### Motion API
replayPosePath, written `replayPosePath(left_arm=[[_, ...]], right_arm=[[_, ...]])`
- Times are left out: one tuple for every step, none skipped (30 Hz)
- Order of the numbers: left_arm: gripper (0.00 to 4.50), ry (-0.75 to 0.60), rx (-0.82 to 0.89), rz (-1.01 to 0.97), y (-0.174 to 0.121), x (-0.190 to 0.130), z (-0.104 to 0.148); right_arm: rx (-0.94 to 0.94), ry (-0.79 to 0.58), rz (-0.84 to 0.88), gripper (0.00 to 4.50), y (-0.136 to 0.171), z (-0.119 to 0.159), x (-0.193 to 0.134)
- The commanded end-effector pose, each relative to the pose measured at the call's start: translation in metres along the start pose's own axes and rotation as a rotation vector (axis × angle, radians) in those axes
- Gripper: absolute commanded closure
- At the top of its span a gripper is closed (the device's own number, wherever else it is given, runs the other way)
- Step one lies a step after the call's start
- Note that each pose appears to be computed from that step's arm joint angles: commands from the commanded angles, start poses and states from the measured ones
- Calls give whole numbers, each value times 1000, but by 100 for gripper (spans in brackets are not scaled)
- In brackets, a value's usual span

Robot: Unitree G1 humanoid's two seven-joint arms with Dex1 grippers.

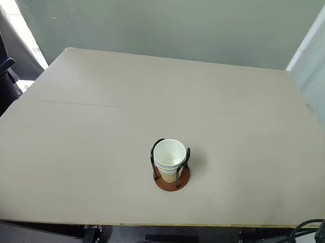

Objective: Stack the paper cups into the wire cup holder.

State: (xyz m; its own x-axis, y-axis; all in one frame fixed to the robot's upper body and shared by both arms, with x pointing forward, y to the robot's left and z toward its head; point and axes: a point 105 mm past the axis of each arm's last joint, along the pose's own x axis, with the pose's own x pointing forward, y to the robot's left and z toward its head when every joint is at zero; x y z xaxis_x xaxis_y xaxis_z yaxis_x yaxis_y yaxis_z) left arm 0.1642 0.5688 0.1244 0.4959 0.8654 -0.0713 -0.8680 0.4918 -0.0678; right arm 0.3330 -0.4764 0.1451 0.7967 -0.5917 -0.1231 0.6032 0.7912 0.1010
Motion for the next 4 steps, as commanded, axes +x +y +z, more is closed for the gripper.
replayPosePath(left_arm=[[1,-88,-23,42,9,0,22],[1,-93,-25,49,10,0,23],[1,-95,-24,43,9,0,24],[1,-97,-22,37,8,0,25]], right_arm=[[10,-74,-35,0,-7,19,-1],[11,-84,-40,0,-7,22,-1],[21,-91,-46,0,-8,23,-1],[28,-97,-50,0,-9,24,-1]])
